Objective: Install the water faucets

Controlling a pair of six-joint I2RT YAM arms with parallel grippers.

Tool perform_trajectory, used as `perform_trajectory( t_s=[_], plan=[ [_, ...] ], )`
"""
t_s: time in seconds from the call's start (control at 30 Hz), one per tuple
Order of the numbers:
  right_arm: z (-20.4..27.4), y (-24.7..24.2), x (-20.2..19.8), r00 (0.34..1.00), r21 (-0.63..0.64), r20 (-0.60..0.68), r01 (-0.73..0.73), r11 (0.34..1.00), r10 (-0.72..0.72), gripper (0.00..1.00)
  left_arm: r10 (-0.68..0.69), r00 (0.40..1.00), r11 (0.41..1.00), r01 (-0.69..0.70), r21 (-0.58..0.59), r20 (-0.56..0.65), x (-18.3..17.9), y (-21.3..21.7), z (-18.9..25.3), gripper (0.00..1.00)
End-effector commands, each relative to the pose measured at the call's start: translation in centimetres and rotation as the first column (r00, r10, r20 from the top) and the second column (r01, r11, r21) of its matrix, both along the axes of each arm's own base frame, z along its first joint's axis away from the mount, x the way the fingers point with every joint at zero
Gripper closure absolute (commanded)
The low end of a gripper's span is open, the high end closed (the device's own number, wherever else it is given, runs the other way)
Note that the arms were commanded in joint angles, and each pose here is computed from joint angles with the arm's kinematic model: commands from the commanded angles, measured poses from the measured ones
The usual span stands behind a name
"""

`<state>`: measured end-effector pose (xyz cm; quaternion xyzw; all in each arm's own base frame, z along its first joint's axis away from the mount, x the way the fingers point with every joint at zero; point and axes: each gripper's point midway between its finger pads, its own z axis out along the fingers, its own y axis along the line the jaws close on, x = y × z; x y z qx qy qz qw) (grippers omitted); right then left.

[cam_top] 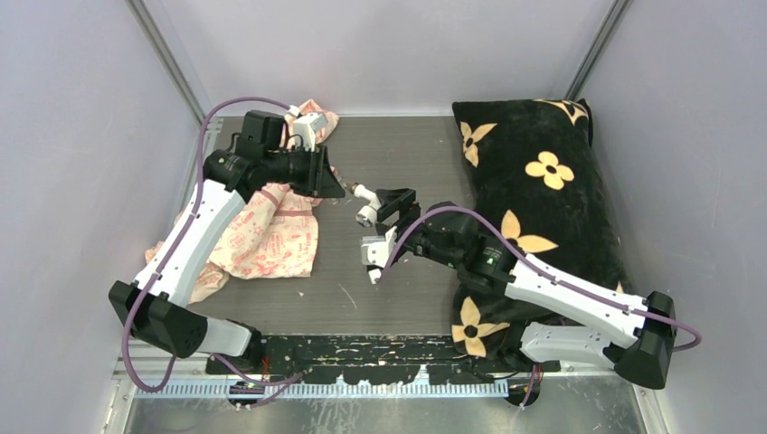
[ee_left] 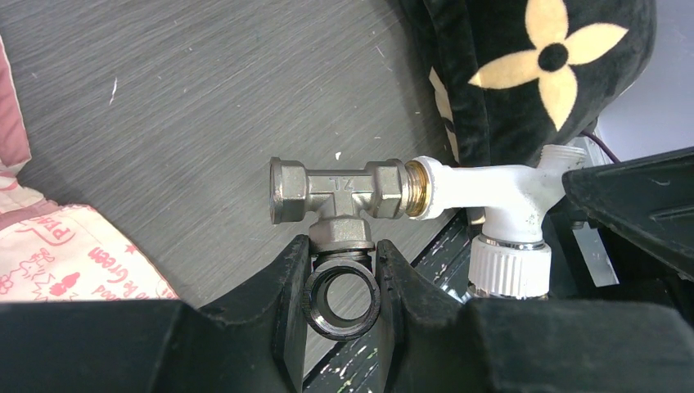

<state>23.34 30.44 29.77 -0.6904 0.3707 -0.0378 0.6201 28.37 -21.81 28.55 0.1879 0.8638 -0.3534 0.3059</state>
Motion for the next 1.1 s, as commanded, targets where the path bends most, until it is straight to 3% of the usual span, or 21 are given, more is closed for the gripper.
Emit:
perform_trajectory(
  t_s=[0.0,0.17,0.27,0.37,0.5,0.57,0.73,0.87,1.07],
  plan=[
    [4.0,0.4,1.0,0.99,0.099,0.135,0.023,0.995,-0.037,0.23,-0.051,0.996,0.997,0.056,-0.061,0.075,0.1,-0.7,2.8,1.0],
    [3.9,1.9,1.1,0.998,0.194,0.055,0.013,0.981,-0.024,0.31,-0.06,0.995,0.995,0.065,-0.073,0.076,-0.2,-0.9,2.7,1.0],
    [4.4,2.6,1.5,0.999,0.317,-0.012,0.041,0.948,-0.039,0.38,-0.065,0.993,0.994,0.072,-0.077,0.094,-0.2,-0.9,2.9,1.0],
    [4.3,2.8,1.9,0.995,0.392,-0.085,0.084,0.916,-0.054,0.53,-0.06,0.991,0.995,0.069,-0.076,0.117,-0.3,-0.7,3.1,1.0],
    [4.3,2.8,1.6,0.971,0.465,-0.235,0.144,0.874,-0.036,0.83,-0.047,0.986,0.995,0.061,-0.078,0.163,-0.2,-0.5,3.4,1.0],
    [4.6,2.7,1.5,0.942,0.521,-0.336,0.196,0.831,-0.012,0.88,-0.038,0.979,0.995,0.056,-0.085,0.201,-0.1,-0.4,3.5,1.0],
    [5.7,1.8,2.5,0.742,0.63,-0.653,0.421,0.653,0.152,0.83,-0.008,0.932,0.99,0.058,-0.127,0.361,0.0,-0.2,4.2,1.0],
    [6.6,1.2,3.4,0.515,0.608,-0.791,0.599,0.522,0.33,0.98,0.03,0.87,0.991,0.039,-0.131,0.491,0.4,0.6,4.7,1.0],
    [6.8,2.6,4.6,0.117,0.399,-0.86,0.761,0.511,0.497,0.99,0.104,0.756,0.985,0.014,-0.175,0.646,0.9,1.3,4.7,1.0]
  ],
)
